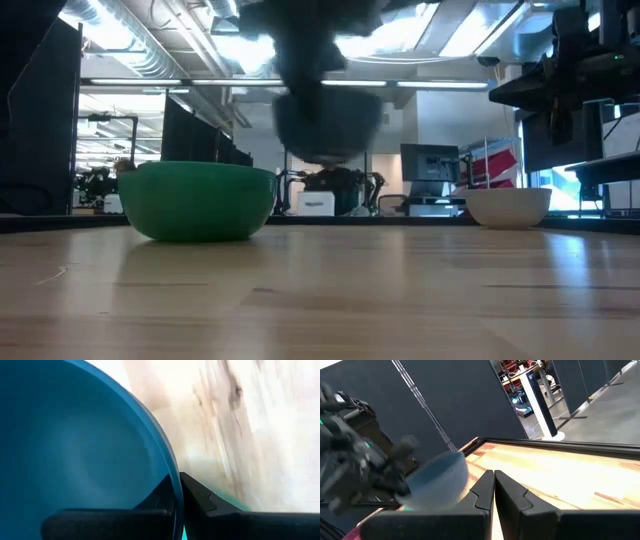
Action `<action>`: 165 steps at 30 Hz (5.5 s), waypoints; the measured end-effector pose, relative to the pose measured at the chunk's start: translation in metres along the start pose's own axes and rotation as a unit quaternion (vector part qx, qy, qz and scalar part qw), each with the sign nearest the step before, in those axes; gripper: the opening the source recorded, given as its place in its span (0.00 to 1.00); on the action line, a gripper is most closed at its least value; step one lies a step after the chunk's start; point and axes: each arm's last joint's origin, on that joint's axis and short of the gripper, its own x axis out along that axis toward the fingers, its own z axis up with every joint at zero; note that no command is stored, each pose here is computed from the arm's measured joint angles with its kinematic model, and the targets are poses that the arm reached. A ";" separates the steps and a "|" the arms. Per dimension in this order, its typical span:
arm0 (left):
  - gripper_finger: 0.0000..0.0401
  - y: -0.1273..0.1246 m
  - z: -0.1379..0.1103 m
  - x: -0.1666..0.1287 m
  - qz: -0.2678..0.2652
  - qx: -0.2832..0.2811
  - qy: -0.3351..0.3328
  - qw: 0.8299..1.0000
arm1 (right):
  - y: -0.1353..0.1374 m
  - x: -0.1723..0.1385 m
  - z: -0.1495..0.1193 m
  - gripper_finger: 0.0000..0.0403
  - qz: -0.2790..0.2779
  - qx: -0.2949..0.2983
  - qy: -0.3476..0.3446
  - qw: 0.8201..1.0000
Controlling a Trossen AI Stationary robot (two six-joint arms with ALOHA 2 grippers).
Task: Nest bowls inside each other
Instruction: Stack the blue bowl on top of the green bowl, then stack the white bowl on top of the blue bowl
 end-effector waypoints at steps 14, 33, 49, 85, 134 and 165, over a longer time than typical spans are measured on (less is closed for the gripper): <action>0.00 -0.039 -0.042 -0.002 -0.031 -0.147 -0.009 0.989 | 0.000 0.000 0.000 0.00 0.005 -0.001 0.002 1.000; 0.01 -0.062 -0.069 0.040 -0.070 -0.223 -0.033 0.972 | 0.001 0.000 0.000 0.00 0.012 0.001 0.005 1.000; 0.26 -0.046 -0.053 -0.004 -0.072 -0.217 -0.108 0.968 | 0.001 0.000 0.001 0.00 0.013 0.003 0.004 1.000; 0.31 0.096 -0.106 0.037 -0.060 -0.153 -0.179 0.970 | 0.020 0.079 0.163 0.01 -0.311 -0.195 0.368 0.854; 0.21 0.100 -0.230 -0.023 0.024 -0.270 -0.248 0.930 | -0.110 0.164 0.070 0.05 -0.263 -0.032 0.642 0.719; 0.00 0.090 -0.254 -0.015 -0.047 -0.430 -0.131 0.892 | 0.145 0.257 0.086 0.00 0.069 -0.238 0.539 0.805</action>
